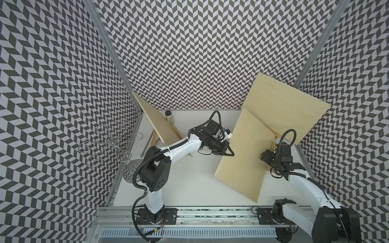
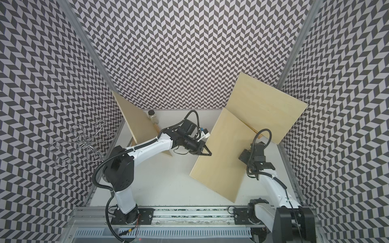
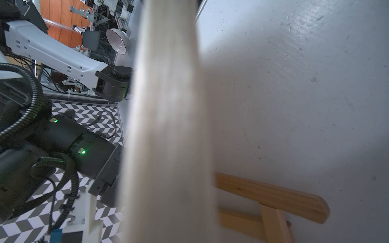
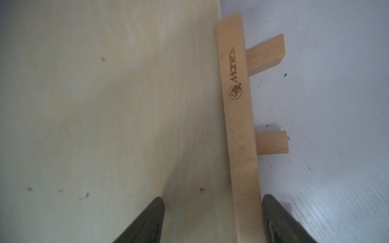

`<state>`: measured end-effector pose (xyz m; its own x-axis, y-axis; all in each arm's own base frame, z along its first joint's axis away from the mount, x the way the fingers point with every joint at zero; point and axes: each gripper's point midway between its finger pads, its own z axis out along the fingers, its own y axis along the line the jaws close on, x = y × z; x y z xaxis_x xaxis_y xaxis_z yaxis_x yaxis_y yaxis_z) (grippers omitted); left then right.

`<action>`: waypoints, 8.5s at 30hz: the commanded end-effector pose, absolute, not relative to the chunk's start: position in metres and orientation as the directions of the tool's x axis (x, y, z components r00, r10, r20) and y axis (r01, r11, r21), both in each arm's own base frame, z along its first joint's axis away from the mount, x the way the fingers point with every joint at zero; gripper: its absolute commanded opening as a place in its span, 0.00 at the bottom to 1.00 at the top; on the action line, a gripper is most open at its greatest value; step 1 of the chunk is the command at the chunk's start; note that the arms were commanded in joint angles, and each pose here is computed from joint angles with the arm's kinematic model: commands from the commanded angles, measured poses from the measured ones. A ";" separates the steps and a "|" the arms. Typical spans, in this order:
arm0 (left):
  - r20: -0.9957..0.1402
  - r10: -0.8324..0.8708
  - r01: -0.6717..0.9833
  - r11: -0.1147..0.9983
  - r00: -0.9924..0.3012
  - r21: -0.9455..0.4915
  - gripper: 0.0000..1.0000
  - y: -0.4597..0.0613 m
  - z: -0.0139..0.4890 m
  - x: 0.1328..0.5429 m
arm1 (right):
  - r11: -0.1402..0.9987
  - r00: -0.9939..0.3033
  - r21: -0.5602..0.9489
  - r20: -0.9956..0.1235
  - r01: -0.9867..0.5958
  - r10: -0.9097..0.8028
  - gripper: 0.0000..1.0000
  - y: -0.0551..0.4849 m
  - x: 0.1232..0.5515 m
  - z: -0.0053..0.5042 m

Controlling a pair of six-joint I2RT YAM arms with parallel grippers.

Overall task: Assemble the easel
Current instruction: Pick up the drawing board from the center of the board, then pick up the easel at the center of the board, then unfold the easel, then place the easel at the center of the board.

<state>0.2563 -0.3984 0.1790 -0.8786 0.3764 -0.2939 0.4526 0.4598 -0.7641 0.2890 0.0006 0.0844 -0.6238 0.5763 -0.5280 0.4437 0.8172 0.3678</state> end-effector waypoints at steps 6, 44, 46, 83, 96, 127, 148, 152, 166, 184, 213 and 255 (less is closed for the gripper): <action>-0.780 0.301 0.828 0.323 -0.549 -0.458 0.00 -0.415 0.300 0.272 | 0.827 -0.620 0.363 -0.547 0.430 0.563 0.73 0.004 0.291 0.092; -0.915 -0.181 0.493 0.796 -0.361 -0.352 0.00 -0.232 0.461 0.341 | 0.746 -0.567 0.638 -0.549 0.190 0.614 0.09 0.041 0.326 0.191; -0.912 -0.178 0.501 0.789 -0.369 -0.357 0.00 -0.235 0.458 0.340 | 0.707 -0.606 0.701 -0.525 0.091 0.598 0.09 0.060 0.328 0.214; -0.870 -0.015 0.572 0.747 -0.493 -0.337 0.00 -0.295 0.375 0.318 | 0.325 -0.568 0.636 -0.772 -0.700 0.286 0.04 0.281 0.376 0.443; -0.867 -0.020 0.571 0.745 -0.497 -0.344 0.00 -0.295 0.375 0.318 | 0.288 -0.579 0.632 -0.775 -0.719 0.253 0.03 0.311 0.379 0.441; -0.855 -0.010 0.557 0.755 -0.519 -0.347 0.00 -0.298 0.368 0.322 | 0.576 -0.438 0.554 -0.831 -0.600 0.343 0.03 0.148 0.347 0.424; -0.845 -0.017 0.572 0.730 -0.534 -0.376 0.00 -0.305 0.367 0.320 | 0.637 -0.204 0.399 -0.911 -0.660 0.359 0.01 0.140 0.352 0.491; -0.845 -0.013 0.574 0.728 -0.534 -0.374 0.00 -0.306 0.366 0.320 | 0.666 -0.228 0.419 -0.905 -0.617 0.358 0.00 0.134 0.351 0.475; -0.874 -0.028 0.542 0.775 -0.486 -0.326 0.00 -0.287 0.381 0.329 | 0.686 -0.355 0.716 -0.680 -0.132 0.642 0.00 0.032 0.361 0.338; -0.877 -0.112 0.450 0.824 -0.467 -0.345 0.00 -0.258 0.389 0.359 | 0.467 -0.356 0.760 -0.634 -0.452 0.686 0.00 0.060 0.341 0.410; -0.920 -0.369 0.561 0.792 0.129 -0.239 0.00 -0.183 0.688 0.306 | 0.570 -0.700 0.816 -0.463 -0.096 0.544 0.00 0.130 0.358 0.159; -0.834 -0.412 0.479 0.684 -0.368 -0.550 0.00 -0.223 0.517 0.312 | 0.773 -0.624 0.633 -0.624 -0.050 0.470 0.70 0.172 0.398 0.186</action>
